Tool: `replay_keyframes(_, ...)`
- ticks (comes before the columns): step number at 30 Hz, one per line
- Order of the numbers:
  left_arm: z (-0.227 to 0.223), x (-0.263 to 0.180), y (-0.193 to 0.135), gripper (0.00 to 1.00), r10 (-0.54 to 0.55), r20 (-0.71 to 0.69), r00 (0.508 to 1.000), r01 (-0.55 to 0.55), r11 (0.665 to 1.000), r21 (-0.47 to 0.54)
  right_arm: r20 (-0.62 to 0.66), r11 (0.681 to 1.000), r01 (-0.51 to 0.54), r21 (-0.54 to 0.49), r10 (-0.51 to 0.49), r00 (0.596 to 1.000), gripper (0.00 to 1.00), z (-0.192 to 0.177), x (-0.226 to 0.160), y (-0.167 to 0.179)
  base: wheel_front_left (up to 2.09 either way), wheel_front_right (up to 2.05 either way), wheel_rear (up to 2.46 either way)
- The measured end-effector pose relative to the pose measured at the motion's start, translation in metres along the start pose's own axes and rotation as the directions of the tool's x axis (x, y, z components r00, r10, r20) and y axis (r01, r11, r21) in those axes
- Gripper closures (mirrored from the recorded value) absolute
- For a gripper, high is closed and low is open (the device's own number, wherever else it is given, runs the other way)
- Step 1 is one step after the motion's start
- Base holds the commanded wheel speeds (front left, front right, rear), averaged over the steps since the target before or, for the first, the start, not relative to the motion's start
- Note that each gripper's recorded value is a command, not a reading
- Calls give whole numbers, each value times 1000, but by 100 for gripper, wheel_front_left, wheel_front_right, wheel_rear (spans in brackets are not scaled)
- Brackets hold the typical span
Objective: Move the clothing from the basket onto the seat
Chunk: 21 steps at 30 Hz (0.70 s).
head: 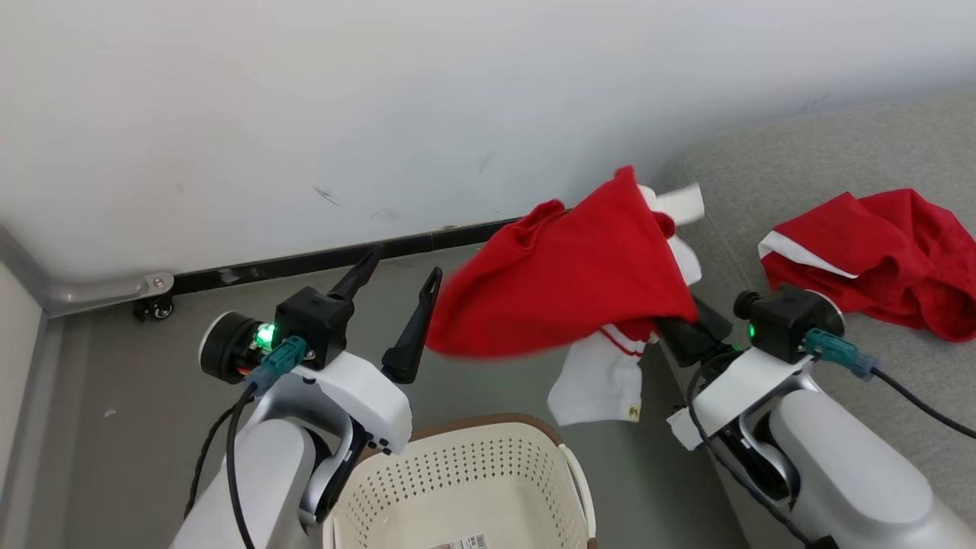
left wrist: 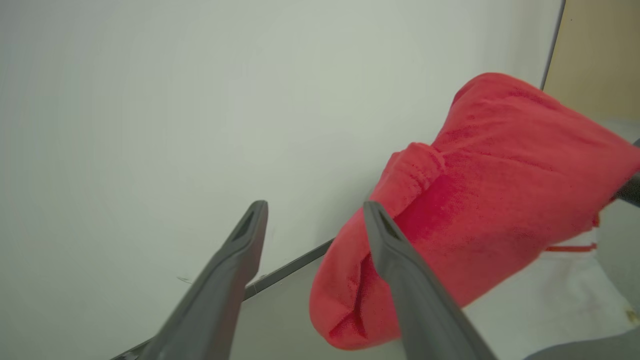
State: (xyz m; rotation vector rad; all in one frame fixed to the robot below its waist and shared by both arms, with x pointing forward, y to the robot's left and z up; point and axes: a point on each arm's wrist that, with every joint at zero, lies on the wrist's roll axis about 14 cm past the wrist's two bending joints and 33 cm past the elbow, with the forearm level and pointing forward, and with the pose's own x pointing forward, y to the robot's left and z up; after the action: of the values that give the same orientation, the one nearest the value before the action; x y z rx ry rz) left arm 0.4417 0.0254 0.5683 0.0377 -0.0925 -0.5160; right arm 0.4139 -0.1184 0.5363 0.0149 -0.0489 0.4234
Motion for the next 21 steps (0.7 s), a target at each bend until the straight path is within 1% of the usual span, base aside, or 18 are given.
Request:
replay_keyframes(4, -5, -1, -7, 0, -12, 10, 1000, 13, 999, -42, 13, 999, 36, -16, -35, 999, 100, 6, -7, -16, 0, 0, 0)
replay_keyframes(5, -2, -1, -11, 0, -22, 30, 999, 23, 998, -59, 12, 998, 51, -25, -50, 999, 100, 6, -12, -23, 0, 0, 0)
replay_keyframes(9, -3, -4, -22, 0, -53, 51, 997, 57, 995, -81, -1, 995, 85, -44, -85, 996, 100, 3, -24, -37, 0, 0, 0)
replay_keyframes(13, -6, -9, -33, 0, -65, 61, 996, 73, 987, -141, 0, 989, 136, -52, -136, 991, 100, 4, -37, -55, 0, 0, 0)
replay_keyframes(21, -5, -14, -60, 0, -142, 83, 986, 154, 976, -155, 10, 967, 249, -53, -249, 969, 100, 7, -68, -89, 0, 0, 0)
